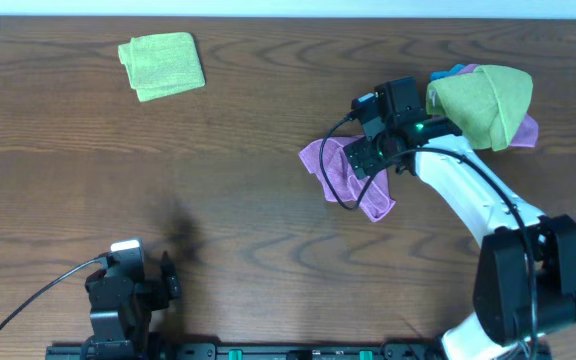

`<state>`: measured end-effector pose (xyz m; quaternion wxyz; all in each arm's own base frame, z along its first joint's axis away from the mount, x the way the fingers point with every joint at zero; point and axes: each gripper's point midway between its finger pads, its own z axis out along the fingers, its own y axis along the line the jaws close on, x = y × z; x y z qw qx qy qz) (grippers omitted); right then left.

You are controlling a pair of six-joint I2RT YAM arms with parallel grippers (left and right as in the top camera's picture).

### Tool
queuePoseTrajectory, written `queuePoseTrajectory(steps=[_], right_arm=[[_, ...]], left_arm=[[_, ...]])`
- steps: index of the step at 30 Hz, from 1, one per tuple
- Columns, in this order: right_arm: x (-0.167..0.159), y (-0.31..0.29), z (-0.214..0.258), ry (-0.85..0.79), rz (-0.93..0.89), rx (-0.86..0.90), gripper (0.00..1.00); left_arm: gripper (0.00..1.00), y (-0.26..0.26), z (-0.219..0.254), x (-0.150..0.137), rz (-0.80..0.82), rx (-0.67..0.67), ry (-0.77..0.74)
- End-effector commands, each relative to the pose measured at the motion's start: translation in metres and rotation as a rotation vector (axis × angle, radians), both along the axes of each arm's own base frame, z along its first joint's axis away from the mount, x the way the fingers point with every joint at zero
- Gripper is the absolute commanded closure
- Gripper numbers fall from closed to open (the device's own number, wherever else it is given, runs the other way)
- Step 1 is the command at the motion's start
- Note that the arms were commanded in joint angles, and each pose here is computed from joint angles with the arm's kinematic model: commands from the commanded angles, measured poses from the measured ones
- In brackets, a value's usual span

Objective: Fold the cloth
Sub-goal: 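Pull the purple cloth out of the pile leftward with the right gripper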

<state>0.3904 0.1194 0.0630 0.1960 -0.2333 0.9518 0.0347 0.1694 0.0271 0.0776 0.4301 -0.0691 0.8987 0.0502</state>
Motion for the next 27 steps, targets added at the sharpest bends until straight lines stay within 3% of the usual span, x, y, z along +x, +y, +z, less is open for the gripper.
queuePoseTrajectory(steps=[1, 3, 5, 9, 10, 19, 27], right_arm=[[0.000, -0.003, -0.019, 0.037, 0.000, -0.020, 0.20], [0.001, -0.003, -0.027, 0.050, 0.000, -0.023, 0.23], [0.003, -0.003, -0.030, 0.049, 0.000, -0.023, 0.33], [0.013, 0.000, -0.022, -0.001, 0.003, -0.011, 0.89], [0.014, 0.001, -0.017, -0.014, 0.003, -0.007, 0.99], [0.004, 0.022, 0.054, -0.151, 0.057, 0.035, 0.99], [-0.061, 0.065, 0.112, -0.187, 0.211, 0.068, 0.99]], left_arm=[[0.05, 0.001, -0.015, -0.011, -0.001, 0.015, 0.073], [0.05, 0.001, -0.015, -0.011, -0.001, 0.015, 0.073], [0.04, 0.001, -0.015, -0.011, -0.001, 0.015, 0.073], [0.04, 0.001, -0.015, -0.011, -0.001, 0.015, 0.073], [0.05, 0.001, -0.015, -0.011, -0.001, 0.015, 0.073], [0.05, 0.001, -0.015, -0.011, -0.001, 0.015, 0.073], [0.05, 0.001, -0.015, -0.011, -0.001, 0.015, 0.073]])
